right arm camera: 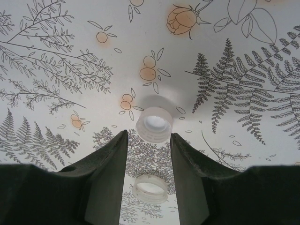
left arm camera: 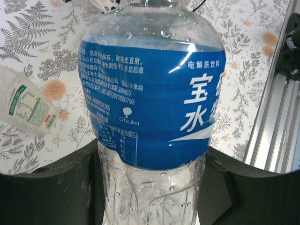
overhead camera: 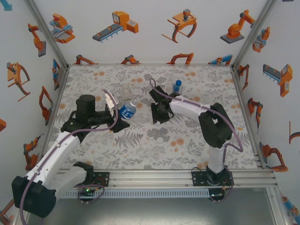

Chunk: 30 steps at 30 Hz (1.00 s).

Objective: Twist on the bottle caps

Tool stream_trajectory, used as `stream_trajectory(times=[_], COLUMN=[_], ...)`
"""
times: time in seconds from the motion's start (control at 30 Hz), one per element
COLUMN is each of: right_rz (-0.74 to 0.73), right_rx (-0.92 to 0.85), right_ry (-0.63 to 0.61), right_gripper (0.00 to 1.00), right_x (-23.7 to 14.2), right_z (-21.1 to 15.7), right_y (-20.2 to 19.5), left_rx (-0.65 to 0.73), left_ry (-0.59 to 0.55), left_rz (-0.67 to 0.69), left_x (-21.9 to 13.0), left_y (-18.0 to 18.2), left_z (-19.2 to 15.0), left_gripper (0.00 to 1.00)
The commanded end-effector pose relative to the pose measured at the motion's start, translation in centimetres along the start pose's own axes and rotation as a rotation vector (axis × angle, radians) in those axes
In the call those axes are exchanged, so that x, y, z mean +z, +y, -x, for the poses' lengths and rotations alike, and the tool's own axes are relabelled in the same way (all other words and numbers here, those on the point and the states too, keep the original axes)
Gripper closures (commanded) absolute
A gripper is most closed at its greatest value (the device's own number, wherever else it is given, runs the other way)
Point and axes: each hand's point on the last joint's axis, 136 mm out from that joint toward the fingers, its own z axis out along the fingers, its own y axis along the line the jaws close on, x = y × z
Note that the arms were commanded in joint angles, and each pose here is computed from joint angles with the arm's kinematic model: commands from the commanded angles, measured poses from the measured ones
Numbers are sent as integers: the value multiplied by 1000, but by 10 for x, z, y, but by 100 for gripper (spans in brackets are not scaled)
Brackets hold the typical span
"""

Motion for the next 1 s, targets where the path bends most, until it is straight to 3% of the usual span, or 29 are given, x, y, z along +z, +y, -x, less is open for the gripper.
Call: stream_trajectory(times=[0.0, 0.97], right_rz=[17, -25], right_rx=[-14, -27], right_ry=[-43, 12], right_gripper=[59, 57], right_x=[-15, 11], right_z=[12, 4], right_y=[9, 1], left_rx=[46, 43], left_ry=[-38, -34], left_rz=[-17, -21], left_x=[-6, -5], left_y=[-5, -4], left_z=[18, 17], left_gripper=[100, 100])
